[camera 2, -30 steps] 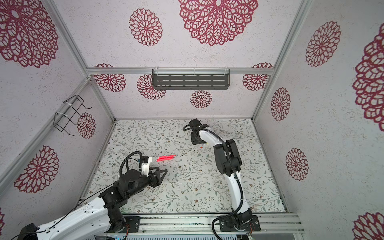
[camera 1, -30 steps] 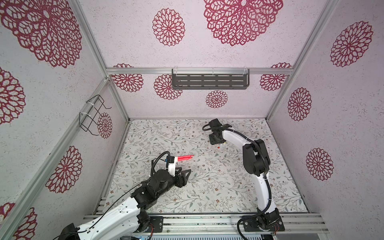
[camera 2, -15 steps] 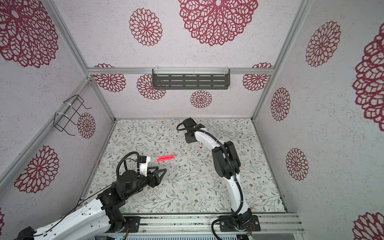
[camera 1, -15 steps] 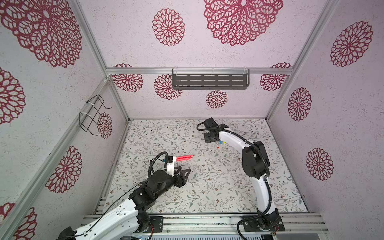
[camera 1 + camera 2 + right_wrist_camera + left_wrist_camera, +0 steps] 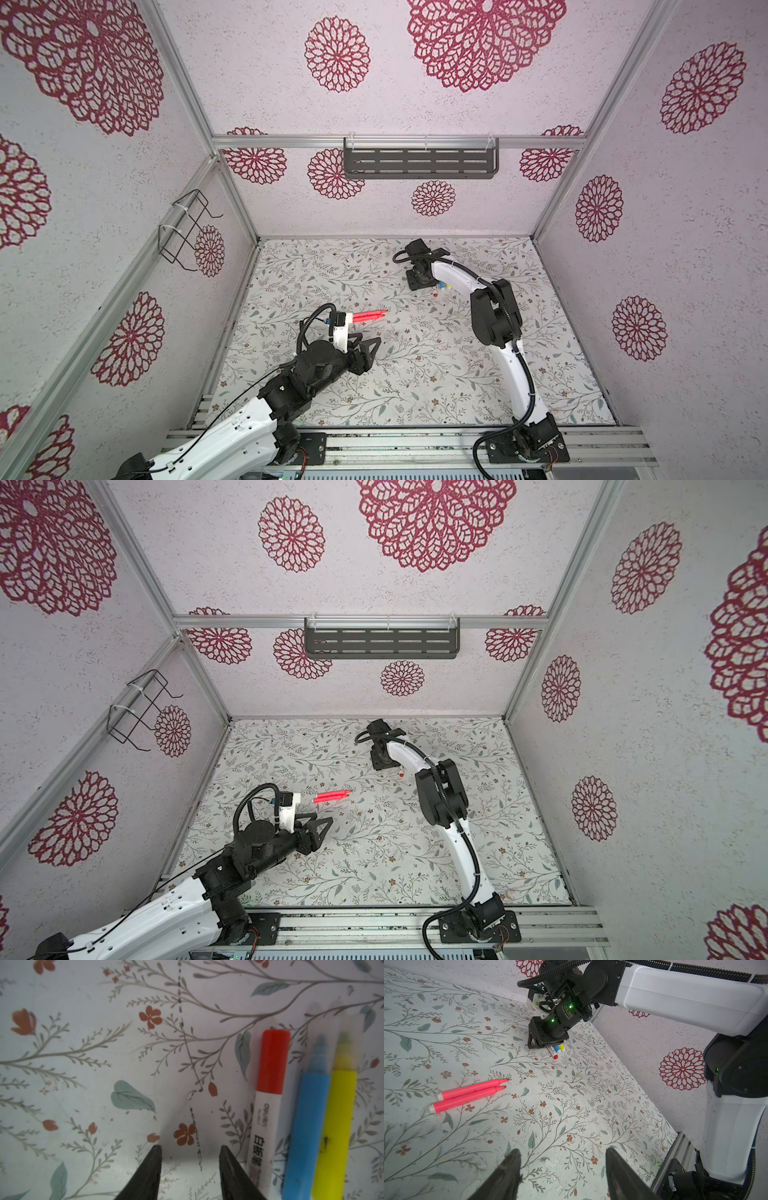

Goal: Insert the pens into the pen caps
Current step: 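Lower the capped marker beside the blue and yellow markers, open right gripper, then raise right gripper away from the placed capped marker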

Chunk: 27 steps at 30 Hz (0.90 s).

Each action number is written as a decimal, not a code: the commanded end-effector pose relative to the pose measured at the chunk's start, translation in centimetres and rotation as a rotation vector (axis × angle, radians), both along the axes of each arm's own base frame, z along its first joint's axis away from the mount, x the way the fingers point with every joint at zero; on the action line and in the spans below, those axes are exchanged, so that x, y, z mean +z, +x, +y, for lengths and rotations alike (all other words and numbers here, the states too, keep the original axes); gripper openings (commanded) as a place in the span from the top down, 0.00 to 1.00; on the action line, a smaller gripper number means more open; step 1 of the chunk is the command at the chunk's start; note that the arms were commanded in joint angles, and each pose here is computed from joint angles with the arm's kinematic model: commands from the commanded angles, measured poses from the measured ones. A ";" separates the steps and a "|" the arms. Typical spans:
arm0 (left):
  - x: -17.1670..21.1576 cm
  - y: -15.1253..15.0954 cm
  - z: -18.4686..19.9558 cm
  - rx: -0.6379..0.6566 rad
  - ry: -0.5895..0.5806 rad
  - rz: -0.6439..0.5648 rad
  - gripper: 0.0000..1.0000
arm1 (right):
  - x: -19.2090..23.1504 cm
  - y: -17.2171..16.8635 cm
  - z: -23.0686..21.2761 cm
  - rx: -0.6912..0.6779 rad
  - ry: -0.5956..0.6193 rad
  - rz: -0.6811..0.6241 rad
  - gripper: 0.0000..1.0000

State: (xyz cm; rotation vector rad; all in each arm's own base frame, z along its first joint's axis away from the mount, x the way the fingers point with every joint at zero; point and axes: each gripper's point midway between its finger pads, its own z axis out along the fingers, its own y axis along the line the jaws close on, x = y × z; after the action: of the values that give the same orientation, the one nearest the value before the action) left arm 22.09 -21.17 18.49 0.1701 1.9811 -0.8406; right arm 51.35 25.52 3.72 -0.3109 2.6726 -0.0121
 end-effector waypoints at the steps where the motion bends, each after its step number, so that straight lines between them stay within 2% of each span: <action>1: -0.2 0.0 0.0 0.002 0.010 -0.005 0.33 | 0.8 0.5 -0.8 -0.020 -0.009 0.002 0.53; 20: 0.1 -0.3 0.2 0.005 -0.015 -0.002 0.34 | -0.6 1.2 -5.1 -0.147 -0.059 0.042 0.52; 27: 0.3 -0.4 0.3 0.006 -0.022 -0.005 0.34 | 1.3 1.3 -4.6 -0.142 -0.036 0.010 0.52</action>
State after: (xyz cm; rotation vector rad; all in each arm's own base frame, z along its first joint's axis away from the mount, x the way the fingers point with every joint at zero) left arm 21.90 -20.95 18.93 0.1615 1.9645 -0.8535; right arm 52.78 21.43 3.47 -0.1695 2.7090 -0.0765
